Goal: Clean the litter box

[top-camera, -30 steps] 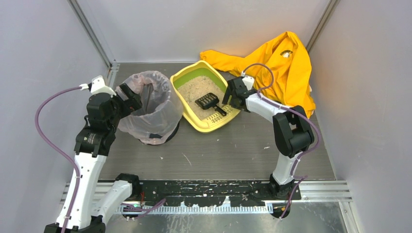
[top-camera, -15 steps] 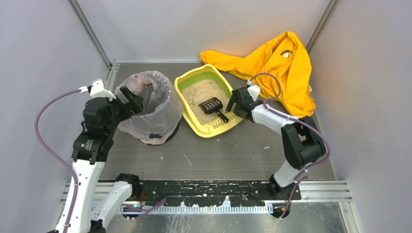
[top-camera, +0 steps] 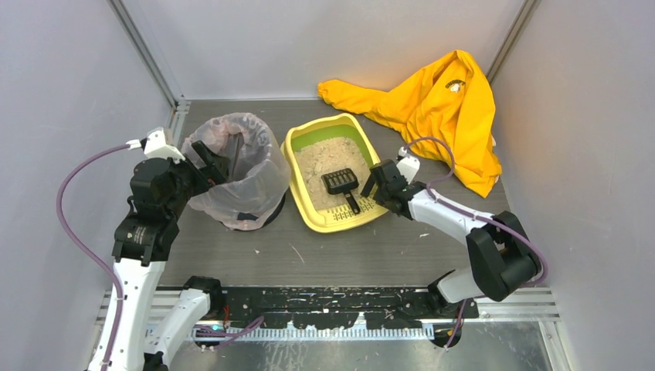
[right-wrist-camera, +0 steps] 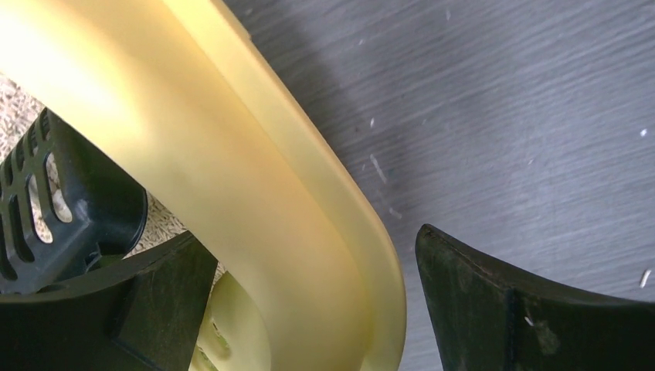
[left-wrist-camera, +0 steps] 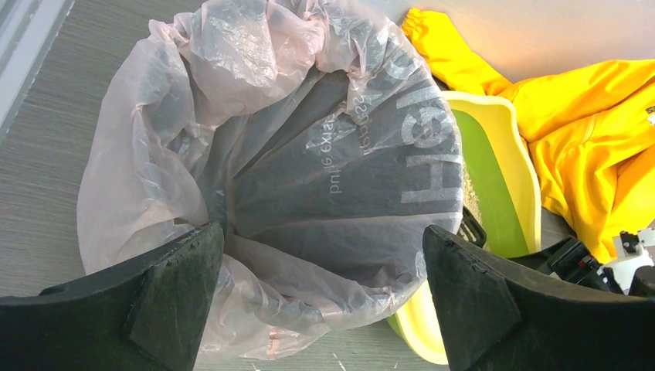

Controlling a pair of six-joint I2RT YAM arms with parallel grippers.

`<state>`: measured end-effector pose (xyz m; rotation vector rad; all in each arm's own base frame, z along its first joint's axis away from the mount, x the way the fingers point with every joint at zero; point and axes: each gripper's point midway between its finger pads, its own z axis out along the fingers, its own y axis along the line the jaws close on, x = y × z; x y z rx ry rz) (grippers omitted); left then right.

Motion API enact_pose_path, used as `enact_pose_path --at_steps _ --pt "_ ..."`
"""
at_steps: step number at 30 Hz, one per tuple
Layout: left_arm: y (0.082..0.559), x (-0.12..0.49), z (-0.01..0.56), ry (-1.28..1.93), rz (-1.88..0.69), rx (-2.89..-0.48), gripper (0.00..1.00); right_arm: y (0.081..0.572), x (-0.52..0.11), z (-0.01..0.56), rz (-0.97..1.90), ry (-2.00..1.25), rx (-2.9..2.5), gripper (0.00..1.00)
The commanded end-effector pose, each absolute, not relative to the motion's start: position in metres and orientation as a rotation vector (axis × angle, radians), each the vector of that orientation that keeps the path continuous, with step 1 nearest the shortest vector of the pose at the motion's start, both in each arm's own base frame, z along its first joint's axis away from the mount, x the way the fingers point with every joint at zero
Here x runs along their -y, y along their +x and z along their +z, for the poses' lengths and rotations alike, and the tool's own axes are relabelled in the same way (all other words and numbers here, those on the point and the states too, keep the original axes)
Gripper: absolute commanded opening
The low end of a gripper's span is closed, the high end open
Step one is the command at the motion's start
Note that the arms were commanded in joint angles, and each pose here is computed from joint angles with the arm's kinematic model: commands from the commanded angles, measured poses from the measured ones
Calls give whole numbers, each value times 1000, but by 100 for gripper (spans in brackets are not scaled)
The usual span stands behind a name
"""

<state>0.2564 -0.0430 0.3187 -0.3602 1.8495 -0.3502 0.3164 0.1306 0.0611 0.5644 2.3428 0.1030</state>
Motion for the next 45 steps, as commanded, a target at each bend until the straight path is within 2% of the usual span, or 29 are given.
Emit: enact_pose_path --at_steps 1,16,27,34,43,45 --pt "252 46 328 -342 -375 -1819 100 280 -140 55 88 530 -2405 100" --pt "253 44 324 -339 -360 -1830 100 263 -171 43 124 454 -2420 100" --pt "256 48 316 -346 -379 -1839 100 259 -153 111 231 483 -2252 100" --pt "259 49 312 -348 -385 -1849 100 258 -140 132 179 469 -2215 100" --pt "258 47 309 -327 -354 -1868 100 266 -156 185 104 255 -2137 96" --pt "259 45 308 -318 -333 -1883 100 272 -169 192 99 191 -2148 91"
